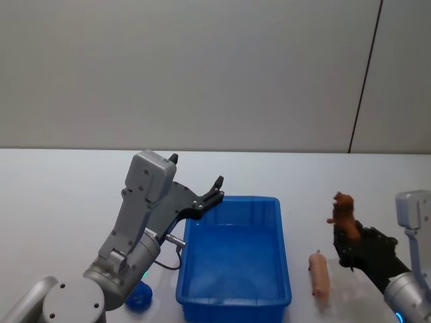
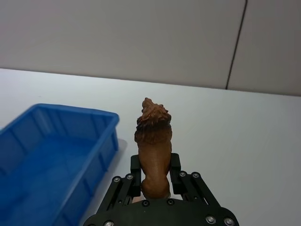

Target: Pick up the two dolls from the table and place them into the box.

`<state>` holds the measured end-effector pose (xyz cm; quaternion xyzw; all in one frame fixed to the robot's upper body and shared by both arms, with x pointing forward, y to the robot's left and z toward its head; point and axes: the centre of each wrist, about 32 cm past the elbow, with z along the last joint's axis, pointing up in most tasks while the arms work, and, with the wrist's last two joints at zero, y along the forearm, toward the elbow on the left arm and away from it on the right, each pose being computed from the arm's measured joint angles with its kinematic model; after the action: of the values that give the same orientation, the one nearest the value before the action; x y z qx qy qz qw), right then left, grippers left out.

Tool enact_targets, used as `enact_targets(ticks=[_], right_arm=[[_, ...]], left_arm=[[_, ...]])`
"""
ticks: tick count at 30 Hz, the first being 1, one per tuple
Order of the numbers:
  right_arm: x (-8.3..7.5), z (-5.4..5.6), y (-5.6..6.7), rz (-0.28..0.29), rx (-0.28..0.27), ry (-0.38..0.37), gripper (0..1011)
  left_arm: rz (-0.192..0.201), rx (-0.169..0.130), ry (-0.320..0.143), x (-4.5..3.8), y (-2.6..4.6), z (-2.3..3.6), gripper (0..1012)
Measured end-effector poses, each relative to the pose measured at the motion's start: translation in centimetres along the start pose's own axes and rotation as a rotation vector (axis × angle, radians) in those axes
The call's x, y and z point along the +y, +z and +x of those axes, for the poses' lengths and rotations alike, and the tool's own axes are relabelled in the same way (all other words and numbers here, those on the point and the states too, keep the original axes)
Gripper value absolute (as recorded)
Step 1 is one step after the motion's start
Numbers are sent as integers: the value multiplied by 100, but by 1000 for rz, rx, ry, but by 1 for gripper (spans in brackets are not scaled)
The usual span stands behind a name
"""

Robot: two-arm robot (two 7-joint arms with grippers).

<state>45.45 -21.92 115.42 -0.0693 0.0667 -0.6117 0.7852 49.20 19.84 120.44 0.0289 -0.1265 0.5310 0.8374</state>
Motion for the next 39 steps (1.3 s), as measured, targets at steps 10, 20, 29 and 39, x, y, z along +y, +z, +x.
enact_targets(ticks=[10, 20, 29, 39], right_arm=[[72, -45, 77, 49, 1, 151, 342], [225, -157, 123, 64, 5, 311, 343], [401, -290, 142, 35, 6, 425, 393], [523, -400, 134, -3, 11, 459, 732]], left_arm=[[0, 0, 0, 0, 0, 0, 1002], [0, 0, 0, 0, 0, 0, 1002], [0, 0, 0, 0, 0, 0, 1002], [0, 0, 0, 0, 0, 0, 1002]])
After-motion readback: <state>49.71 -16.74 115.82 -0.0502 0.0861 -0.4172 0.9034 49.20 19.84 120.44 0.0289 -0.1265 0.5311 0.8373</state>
